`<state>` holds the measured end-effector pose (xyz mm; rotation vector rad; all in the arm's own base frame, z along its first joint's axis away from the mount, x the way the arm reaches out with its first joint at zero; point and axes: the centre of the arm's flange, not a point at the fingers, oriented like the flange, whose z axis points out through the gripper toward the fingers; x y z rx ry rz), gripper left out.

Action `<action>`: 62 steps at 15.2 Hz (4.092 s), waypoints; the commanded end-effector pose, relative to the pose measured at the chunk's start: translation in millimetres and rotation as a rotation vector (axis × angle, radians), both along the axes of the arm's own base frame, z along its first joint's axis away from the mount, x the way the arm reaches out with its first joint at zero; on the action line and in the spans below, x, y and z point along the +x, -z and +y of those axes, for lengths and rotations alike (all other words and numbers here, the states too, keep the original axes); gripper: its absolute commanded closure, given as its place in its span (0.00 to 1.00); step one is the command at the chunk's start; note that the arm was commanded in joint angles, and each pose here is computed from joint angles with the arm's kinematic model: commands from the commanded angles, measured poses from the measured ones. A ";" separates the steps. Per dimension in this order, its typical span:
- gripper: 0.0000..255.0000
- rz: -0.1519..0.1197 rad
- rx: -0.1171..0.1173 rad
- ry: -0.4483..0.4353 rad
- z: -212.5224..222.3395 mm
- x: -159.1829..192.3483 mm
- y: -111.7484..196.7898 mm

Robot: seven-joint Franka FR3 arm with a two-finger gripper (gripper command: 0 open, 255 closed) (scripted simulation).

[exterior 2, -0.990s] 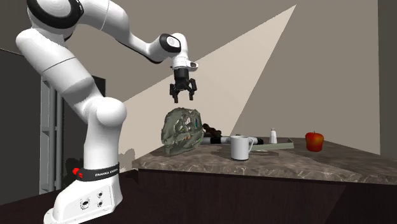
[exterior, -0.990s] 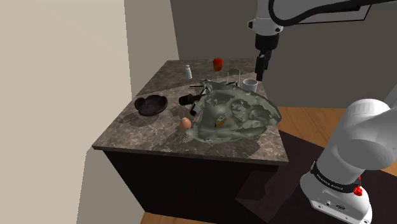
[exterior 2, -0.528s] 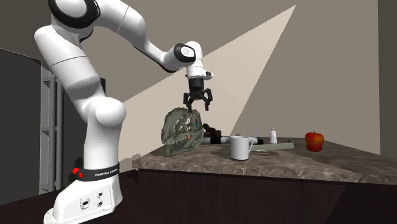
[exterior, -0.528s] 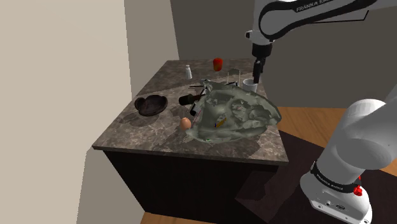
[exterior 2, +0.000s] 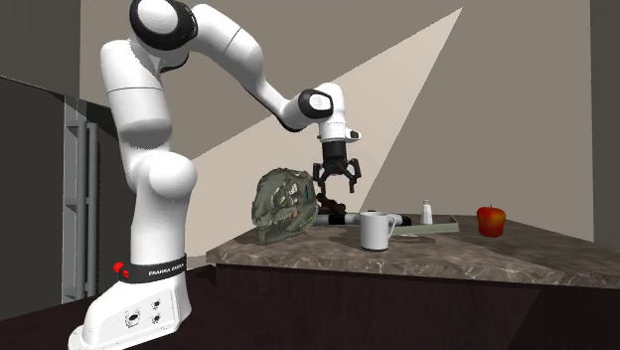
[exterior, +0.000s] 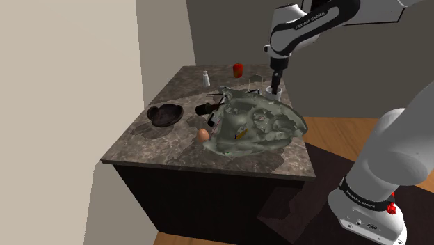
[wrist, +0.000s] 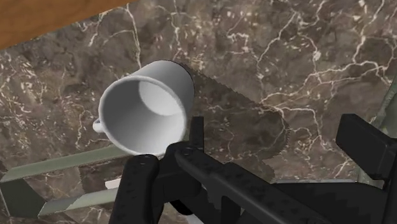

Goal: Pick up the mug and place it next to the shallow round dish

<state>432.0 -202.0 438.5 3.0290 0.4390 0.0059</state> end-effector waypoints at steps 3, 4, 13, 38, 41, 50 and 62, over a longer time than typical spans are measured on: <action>0.00 0.001 0.006 -0.025 -37.3 25.6 28.5; 0.00 0.001 0.008 -0.031 -46.0 32.4 36.1; 0.00 0.001 0.011 -0.040 -62.0 43.7 84.7; 1.00 0.001 0.011 -0.040 -62.2 43.7 50.8; 1.00 0.001 0.011 -0.040 -62.2 43.7 35.0; 1.00 0.001 0.011 -0.040 -62.2 43.7 -12.6; 1.00 0.001 0.011 -0.040 -62.2 43.7 -75.9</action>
